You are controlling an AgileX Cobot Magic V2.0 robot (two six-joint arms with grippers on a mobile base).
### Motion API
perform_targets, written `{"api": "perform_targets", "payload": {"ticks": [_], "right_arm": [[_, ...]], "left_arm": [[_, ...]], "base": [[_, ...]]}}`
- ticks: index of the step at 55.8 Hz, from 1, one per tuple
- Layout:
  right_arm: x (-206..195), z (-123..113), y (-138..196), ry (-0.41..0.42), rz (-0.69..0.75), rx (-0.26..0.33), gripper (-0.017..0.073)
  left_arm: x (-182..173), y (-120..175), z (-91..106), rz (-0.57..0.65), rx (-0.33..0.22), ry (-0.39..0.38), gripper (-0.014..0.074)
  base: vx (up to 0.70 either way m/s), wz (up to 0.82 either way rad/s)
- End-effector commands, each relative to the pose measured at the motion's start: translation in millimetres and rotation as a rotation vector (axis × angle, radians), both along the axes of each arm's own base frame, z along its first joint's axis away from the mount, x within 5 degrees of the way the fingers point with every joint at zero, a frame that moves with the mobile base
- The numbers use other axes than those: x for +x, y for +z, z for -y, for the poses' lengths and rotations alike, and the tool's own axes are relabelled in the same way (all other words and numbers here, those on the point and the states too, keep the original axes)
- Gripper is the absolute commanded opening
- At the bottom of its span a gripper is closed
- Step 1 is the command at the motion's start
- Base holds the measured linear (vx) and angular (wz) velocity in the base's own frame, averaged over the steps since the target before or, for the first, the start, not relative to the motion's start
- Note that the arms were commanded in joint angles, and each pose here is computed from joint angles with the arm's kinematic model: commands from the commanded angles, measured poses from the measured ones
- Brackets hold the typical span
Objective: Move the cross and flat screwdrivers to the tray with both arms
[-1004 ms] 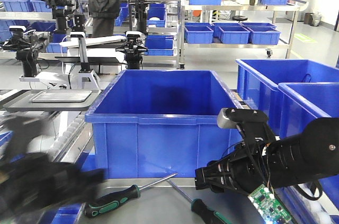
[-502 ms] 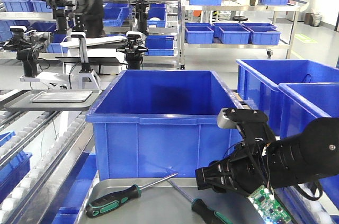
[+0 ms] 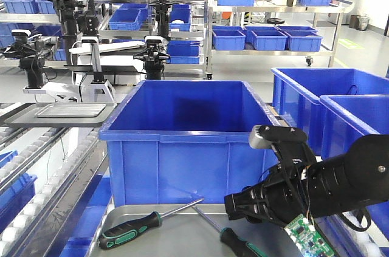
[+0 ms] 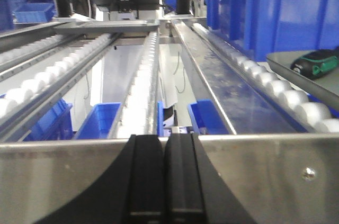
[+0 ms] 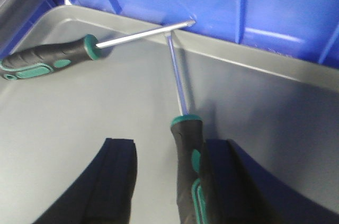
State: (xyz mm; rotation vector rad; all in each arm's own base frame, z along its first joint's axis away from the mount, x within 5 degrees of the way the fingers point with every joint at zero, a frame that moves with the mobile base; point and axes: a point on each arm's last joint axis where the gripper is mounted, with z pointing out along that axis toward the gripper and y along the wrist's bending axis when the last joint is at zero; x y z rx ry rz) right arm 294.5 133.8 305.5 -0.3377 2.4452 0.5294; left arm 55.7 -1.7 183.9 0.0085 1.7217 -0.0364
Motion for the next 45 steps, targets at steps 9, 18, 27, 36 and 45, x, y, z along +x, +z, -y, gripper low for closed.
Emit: {"api": "perform_targets", "payload": {"ticks": [9,18,27,36,45], "right_arm": [[-0.4,1.7,23.7,-0.014,0.102,0.041,0.0365],[-0.4,1.7,23.7,-0.014,0.102,0.041,0.0365],[-0.4,1.7,23.7,-0.014,0.102,0.041,0.0365],[-0.4,1.7,23.7,-0.014,0.102,0.041,0.0365],[-6.8,6.6,34.9,-0.001,0.159,0.01,0.0362]], "left_arm": [[-1.5,16.5,3.5,0.111,-0.016,-0.064,-0.0006],[-1.5,16.5,3.5,0.111,-0.016,-0.064,-0.0006],[-1.5,16.5,3.5,0.111,-0.016,-0.064,-0.0006],[-1.5,16.5,3.5,0.111,-0.016,-0.064,-0.0006],[-1.5,16.5,3.5,0.111,-0.016,-0.064,-0.0006]], "base": [[0.0,0.0],[0.0,0.0],[0.0,0.0],[0.0,0.0],[0.0,0.0]]}}
